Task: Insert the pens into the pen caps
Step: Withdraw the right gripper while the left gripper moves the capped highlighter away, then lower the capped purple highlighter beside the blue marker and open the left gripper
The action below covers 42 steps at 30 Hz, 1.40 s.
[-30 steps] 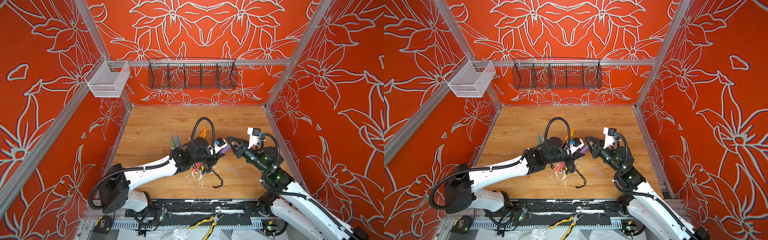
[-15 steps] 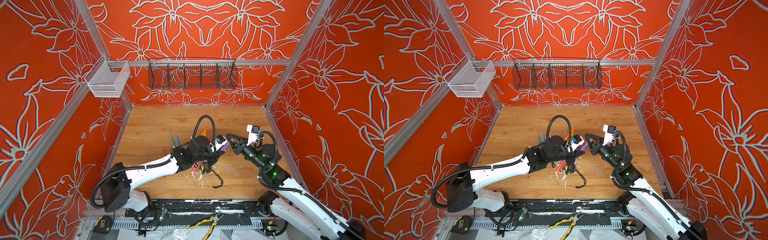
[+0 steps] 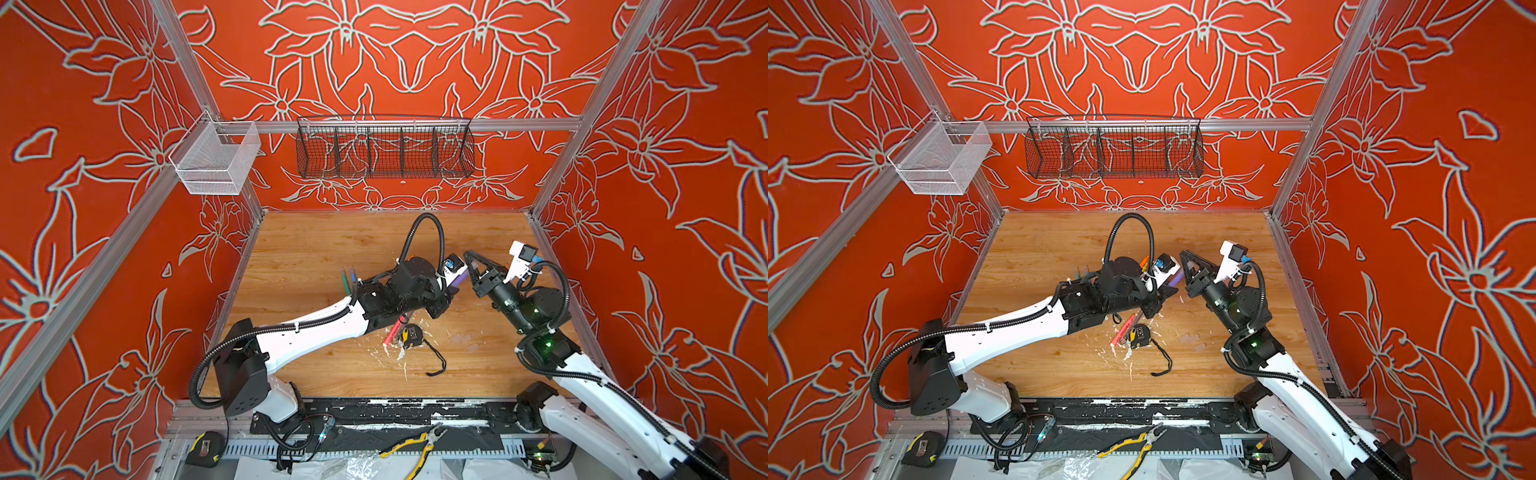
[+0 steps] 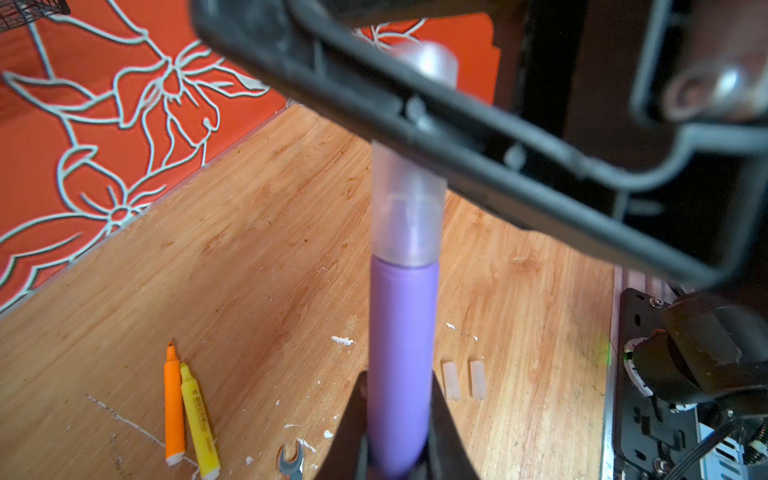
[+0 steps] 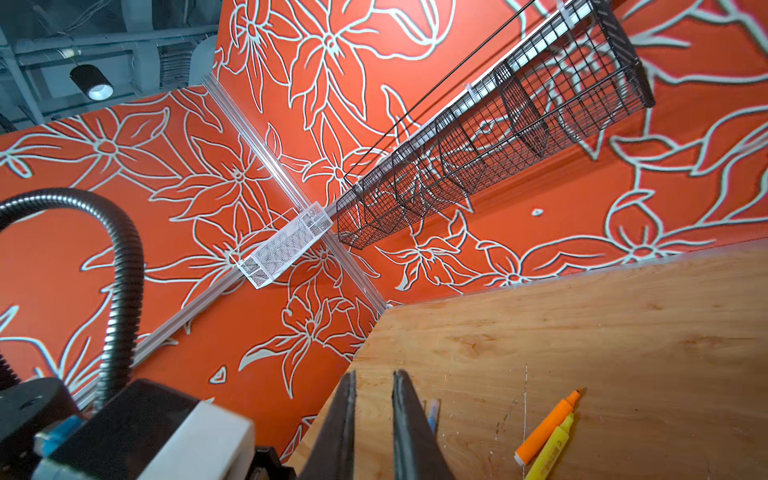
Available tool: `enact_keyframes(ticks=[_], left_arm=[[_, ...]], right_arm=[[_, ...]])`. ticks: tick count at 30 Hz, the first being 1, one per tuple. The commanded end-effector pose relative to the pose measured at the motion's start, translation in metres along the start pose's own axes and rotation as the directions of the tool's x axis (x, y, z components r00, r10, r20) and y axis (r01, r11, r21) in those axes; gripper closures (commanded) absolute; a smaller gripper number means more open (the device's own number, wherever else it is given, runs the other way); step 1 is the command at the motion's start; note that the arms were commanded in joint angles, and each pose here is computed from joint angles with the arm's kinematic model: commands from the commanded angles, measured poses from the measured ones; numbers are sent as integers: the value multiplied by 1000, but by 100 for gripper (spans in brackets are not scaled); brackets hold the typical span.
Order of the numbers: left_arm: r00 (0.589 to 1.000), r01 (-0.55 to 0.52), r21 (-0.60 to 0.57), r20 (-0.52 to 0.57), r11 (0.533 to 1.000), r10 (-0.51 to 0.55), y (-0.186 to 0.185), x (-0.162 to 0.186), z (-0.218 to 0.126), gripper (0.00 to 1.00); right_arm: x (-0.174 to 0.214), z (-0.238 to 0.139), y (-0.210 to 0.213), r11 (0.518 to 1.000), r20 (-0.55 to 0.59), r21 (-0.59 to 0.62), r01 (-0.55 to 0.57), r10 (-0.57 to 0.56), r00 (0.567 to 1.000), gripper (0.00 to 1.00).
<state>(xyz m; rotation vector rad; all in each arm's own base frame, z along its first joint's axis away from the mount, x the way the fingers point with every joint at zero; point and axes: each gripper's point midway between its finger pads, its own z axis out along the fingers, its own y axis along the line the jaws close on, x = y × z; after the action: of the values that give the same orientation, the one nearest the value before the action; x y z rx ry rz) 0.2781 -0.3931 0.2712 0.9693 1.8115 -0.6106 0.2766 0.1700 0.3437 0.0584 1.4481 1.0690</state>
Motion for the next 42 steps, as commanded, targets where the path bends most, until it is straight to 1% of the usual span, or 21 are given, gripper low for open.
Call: enact_keyframes(ticks=[1, 6, 12, 17, 21, 23, 26, 28, 31, 32, 34, 36, 38, 39, 41, 42], left_arm=[[928, 136, -151, 364, 979, -73, 55, -112, -34, 100], [903, 208, -170, 413, 963, -122, 86, -133, -46, 100], [875, 259, -174, 459, 950, -155, 112, -147, -52, 100], [856, 269, -208, 499, 940, -134, 128, -165, -63, 100], [827, 295, -263, 552, 918, -107, 146, -181, -83, 100], [812, 300, -270, 576, 915, -96, 150, -188, -93, 100], [815, 280, -266, 574, 922, -82, 145, -187, -101, 100], [829, 271, -258, 552, 927, -89, 141, -172, -100, 100], [864, 251, -235, 491, 939, -108, 131, -130, -90, 100], [878, 255, -236, 463, 938, -122, 129, -111, -86, 100], [901, 288, -252, 399, 924, -172, 129, -69, -79, 100], [917, 330, -269, 319, 905, -240, 129, -26, -71, 100], [922, 377, -316, 218, 871, -320, 131, 22, -61, 100], [918, 396, -348, 179, 850, -354, 133, 42, -58, 100], [896, 430, -445, 107, 785, -430, 143, 87, -54, 100], [883, 442, -483, 89, 756, -460, 147, 103, -54, 100]], right_arm=[[65, -3, 4, 995, -266, -59, -80, 61, 962, 100], [72, 0, 2, 994, -278, -56, -93, 74, 958, 100], [83, 3, 2, 993, -299, -54, -100, 80, 951, 100], [96, 6, 4, 993, -322, -53, -102, 80, 943, 100], [105, 8, 7, 993, -337, -53, -104, 80, 938, 100], [107, 9, 8, 993, -340, -56, -100, 76, 937, 100], [105, 8, 6, 995, -337, -36, -95, 77, 938, 100], [101, 6, 3, 996, -322, -15, -88, 79, 943, 100], [94, 1, -3, 998, -291, 25, -64, 68, 954, 79], [91, -1, -6, 998, -280, 43, -53, 63, 958, 68], [84, -5, -11, 996, -263, 81, -25, 46, 964, 48], [76, -10, -15, 994, -238, 111, 3, 24, 971, 35], [66, -19, -23, 983, -222, 179, 34, 7, 975, 24], [62, -24, -28, 974, -223, 218, 55, -5, 975, 21], [55, -37, -43, 941, -233, 322, 104, -28, 972, 12], [53, -43, -48, 928, -241, 352, 124, -38, 970, 3]])
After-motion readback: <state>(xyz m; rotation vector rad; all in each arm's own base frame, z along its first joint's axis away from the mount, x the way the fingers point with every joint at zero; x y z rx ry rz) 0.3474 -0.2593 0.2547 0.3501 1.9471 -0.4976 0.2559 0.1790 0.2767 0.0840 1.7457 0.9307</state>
